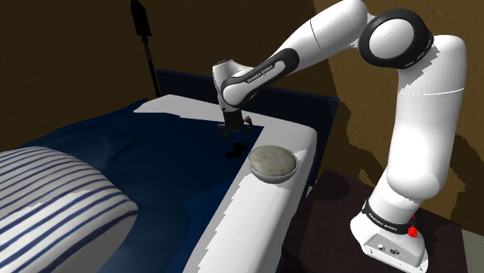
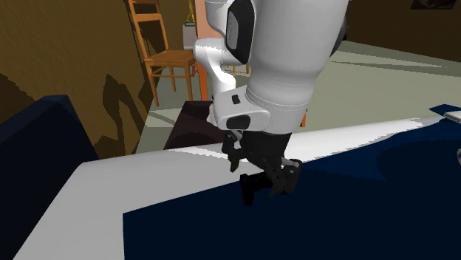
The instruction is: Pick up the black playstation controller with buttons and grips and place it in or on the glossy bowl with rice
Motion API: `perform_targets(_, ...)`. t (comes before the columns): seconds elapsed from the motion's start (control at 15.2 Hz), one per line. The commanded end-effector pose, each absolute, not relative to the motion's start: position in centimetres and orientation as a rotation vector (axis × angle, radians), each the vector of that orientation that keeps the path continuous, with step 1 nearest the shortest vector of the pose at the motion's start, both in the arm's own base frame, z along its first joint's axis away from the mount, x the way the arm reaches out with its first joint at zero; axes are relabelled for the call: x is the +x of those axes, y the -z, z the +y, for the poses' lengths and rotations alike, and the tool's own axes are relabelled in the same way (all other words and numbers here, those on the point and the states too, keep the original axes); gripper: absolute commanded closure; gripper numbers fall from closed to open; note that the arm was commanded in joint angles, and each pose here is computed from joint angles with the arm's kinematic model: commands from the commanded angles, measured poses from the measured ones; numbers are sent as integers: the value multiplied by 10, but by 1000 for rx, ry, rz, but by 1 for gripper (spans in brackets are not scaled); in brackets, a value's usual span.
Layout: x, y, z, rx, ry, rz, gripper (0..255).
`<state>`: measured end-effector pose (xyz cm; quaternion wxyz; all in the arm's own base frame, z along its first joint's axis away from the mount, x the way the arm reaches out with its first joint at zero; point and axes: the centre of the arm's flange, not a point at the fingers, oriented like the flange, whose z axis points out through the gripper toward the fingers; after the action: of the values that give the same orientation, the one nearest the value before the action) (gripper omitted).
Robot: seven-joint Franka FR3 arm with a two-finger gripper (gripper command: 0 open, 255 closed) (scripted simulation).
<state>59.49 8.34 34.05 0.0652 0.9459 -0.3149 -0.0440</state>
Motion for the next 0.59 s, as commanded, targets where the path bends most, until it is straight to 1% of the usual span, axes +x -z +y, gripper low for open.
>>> perform_targets(0.0, 595, -340, 83, 2854, 132, -950, 0)
perform_targets(0.26, 595, -340, 83, 2854, 132, -950, 0)
perform_targets(0.33, 595, -340, 83, 2854, 132, -950, 255)
perform_targets(0.53, 595, -340, 83, 2854, 132, -950, 255)
